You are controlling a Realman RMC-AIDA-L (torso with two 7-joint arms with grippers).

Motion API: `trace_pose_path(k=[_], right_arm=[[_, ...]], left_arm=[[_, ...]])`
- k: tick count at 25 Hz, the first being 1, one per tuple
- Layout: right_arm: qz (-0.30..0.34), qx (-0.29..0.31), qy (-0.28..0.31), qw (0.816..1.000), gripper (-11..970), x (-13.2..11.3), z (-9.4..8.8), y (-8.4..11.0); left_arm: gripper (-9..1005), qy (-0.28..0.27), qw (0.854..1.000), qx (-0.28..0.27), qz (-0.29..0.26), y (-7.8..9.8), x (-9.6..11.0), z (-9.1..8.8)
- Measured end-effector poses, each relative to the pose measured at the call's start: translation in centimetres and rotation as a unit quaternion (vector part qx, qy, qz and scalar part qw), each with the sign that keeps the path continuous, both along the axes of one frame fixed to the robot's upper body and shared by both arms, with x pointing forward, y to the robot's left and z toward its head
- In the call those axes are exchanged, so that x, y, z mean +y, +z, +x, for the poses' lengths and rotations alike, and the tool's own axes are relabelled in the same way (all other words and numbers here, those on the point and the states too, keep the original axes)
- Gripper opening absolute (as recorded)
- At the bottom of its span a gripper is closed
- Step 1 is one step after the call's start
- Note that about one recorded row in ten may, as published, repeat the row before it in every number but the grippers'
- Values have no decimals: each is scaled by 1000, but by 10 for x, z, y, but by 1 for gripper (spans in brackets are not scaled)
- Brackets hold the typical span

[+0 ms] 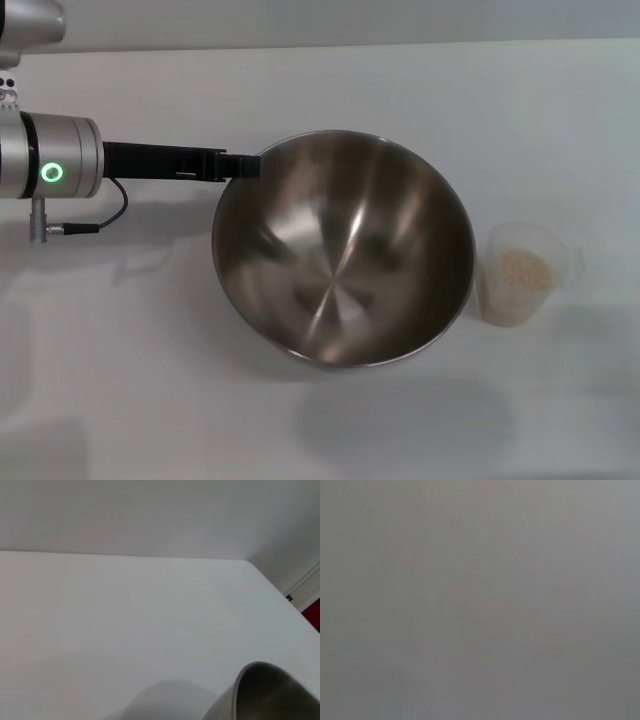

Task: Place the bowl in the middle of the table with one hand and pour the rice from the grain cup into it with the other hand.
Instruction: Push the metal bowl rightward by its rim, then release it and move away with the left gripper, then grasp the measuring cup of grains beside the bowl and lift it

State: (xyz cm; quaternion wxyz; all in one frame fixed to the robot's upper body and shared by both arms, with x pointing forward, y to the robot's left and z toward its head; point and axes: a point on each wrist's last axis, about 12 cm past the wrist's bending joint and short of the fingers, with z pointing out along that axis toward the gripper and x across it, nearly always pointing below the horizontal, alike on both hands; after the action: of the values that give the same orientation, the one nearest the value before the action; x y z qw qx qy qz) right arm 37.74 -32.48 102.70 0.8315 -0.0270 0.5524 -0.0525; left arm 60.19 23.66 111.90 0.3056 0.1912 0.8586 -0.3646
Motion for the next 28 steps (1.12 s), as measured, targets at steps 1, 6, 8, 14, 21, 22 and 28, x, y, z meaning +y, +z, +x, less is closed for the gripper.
trace_pose_path(k=[1, 6, 8, 14, 21, 22, 28], right_arm=[[0, 0, 0, 1000, 826, 0, 0, 0], [0, -1, 0, 1000, 826, 0, 0, 0], [1, -1, 0, 1000, 826, 0, 0, 0], [1, -1, -2, 1000, 826, 0, 1, 0], [-2, -7, -8, 1000, 826, -2, -3, 1], [-3, -8, -9, 1000, 826, -3, -3, 1], [-4, -6, -14, 1000, 826, -5, -7, 1]], left_arm=[[42, 1, 1000, -1, -2, 1, 0, 0], [42, 7, 1000, -8, -2, 2, 1, 2], [150, 8, 1000, -10, -1, 2, 2, 2], [454, 1, 999, -45, 4, 16, 3, 6], [697, 53, 982, -174, 46, 56, 26, 13], [705, 67, 977, -196, 52, 62, 31, 13], [752, 130, 944, -299, 49, 77, 50, 7]])
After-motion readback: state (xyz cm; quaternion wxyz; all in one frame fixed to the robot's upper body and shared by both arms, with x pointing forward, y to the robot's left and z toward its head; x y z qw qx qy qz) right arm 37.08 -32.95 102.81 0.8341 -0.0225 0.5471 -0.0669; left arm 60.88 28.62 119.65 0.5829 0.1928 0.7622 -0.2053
